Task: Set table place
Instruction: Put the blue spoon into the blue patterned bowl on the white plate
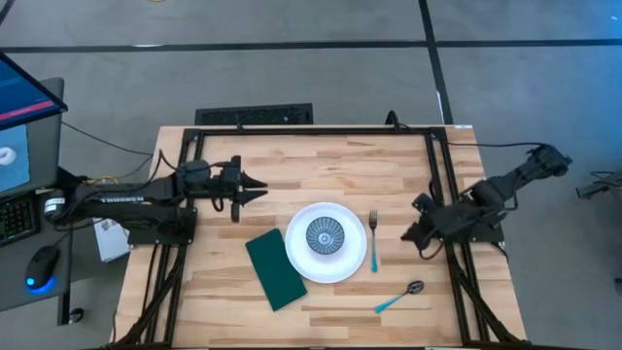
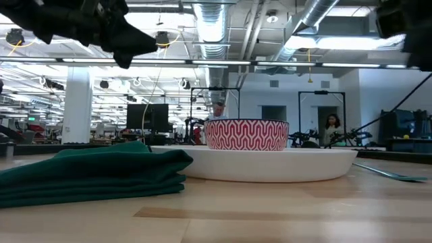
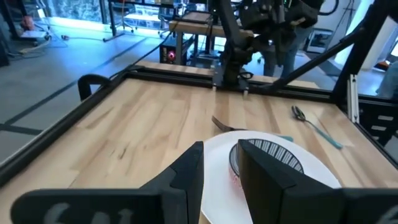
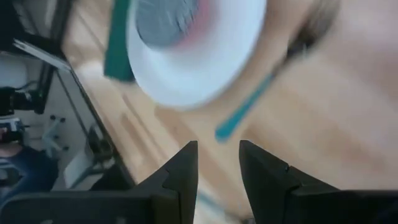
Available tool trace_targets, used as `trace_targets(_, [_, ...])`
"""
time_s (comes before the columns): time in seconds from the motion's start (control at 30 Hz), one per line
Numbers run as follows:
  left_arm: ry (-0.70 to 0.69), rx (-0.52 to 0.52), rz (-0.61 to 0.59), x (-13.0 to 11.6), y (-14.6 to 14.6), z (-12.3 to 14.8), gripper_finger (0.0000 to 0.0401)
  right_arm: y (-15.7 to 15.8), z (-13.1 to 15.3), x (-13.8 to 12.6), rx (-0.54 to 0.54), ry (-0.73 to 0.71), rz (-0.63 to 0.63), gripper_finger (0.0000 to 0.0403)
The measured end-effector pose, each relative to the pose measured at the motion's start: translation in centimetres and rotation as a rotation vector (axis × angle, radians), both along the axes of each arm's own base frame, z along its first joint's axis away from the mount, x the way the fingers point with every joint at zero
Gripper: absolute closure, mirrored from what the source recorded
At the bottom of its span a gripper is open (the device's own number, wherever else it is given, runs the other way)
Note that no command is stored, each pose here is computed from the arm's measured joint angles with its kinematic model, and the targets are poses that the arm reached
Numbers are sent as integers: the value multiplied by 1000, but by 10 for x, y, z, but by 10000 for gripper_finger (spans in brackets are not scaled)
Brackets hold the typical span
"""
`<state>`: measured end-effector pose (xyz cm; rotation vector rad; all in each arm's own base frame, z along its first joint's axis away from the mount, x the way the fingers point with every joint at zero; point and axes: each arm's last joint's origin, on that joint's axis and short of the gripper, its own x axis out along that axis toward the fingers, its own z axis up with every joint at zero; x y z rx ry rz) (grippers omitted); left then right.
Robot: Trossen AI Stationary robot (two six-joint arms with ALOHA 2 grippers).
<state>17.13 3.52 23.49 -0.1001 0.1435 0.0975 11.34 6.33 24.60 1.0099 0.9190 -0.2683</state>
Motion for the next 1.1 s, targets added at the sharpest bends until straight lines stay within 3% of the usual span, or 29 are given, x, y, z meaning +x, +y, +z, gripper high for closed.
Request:
trace_targets(0.27, [16,-3,-27,1,-7,-4,314,31,-6,-8,105,100,75,261])
trace_targets(0.43, [13,-6,-38,2,-9,-4,314,51,-10,-13,92,108,177,261])
trace_targets(1.1, [24,5,9,2,-8,-5,314,87,-50,-13,9,358,38,267])
